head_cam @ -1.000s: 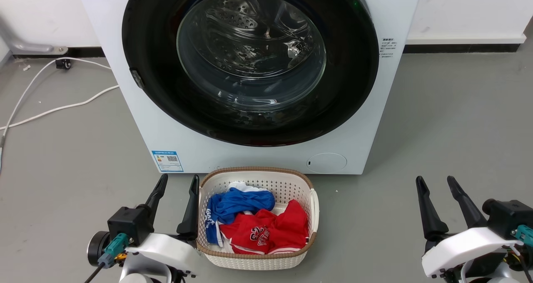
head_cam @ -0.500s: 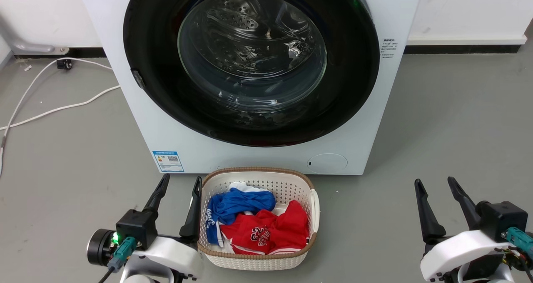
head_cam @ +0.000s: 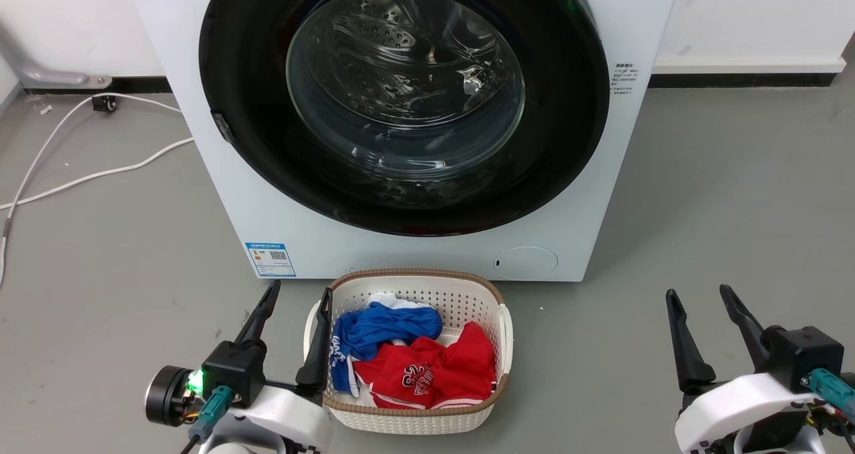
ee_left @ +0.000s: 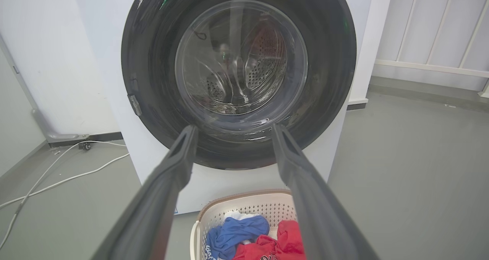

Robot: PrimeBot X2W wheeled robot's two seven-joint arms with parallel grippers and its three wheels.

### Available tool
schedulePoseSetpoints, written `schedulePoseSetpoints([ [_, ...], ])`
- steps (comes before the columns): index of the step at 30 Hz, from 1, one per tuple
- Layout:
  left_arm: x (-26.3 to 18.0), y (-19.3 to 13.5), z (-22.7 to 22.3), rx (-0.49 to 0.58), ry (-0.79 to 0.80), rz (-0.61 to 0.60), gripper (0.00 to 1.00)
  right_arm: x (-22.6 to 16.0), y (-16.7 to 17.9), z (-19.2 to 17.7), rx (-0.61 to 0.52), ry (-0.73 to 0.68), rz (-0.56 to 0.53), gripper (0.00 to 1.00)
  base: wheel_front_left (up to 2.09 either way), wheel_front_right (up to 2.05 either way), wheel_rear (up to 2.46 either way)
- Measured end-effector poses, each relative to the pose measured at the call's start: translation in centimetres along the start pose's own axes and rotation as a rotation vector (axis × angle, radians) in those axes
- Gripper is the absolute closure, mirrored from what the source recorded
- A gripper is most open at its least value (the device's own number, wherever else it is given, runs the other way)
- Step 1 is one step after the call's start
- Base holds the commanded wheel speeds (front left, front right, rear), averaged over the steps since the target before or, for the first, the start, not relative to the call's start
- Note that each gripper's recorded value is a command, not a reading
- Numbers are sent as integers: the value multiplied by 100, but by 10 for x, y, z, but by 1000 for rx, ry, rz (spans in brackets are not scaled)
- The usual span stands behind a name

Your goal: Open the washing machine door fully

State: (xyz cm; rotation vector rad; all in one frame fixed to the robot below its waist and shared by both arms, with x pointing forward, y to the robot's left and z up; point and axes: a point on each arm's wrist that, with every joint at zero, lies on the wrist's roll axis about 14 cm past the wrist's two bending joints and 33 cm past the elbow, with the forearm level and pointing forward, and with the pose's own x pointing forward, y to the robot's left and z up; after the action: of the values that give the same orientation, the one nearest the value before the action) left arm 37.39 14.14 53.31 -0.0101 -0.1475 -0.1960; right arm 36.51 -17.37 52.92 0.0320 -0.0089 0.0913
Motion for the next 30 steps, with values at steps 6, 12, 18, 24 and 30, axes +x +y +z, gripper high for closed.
schedulePoseSetpoints([
  [6, 0, 0, -1, 4, 2, -1, 0, 0, 0, 0, -6, -4, -1, 0, 0, 0, 0],
  [12, -1, 1, -4, -14, 10, 5, 0, 0, -1, -3, 6, 1, -2, 0, 0, 0, 0],
  [18, -1, 1, -7, -19, 19, 6, 0, 0, -1, -5, 26, 3, -4, 88, 0, 0, 0],
  [24, -1, 2, -7, -18, 20, 12, 0, 0, -1, -5, 32, 2, -3, 100, 0, 0, 0],
  [30, -1, 3, -7, -23, 19, 15, 0, -1, -12, -5, 345, -21, -40, 100, 0, 0, 0],
])
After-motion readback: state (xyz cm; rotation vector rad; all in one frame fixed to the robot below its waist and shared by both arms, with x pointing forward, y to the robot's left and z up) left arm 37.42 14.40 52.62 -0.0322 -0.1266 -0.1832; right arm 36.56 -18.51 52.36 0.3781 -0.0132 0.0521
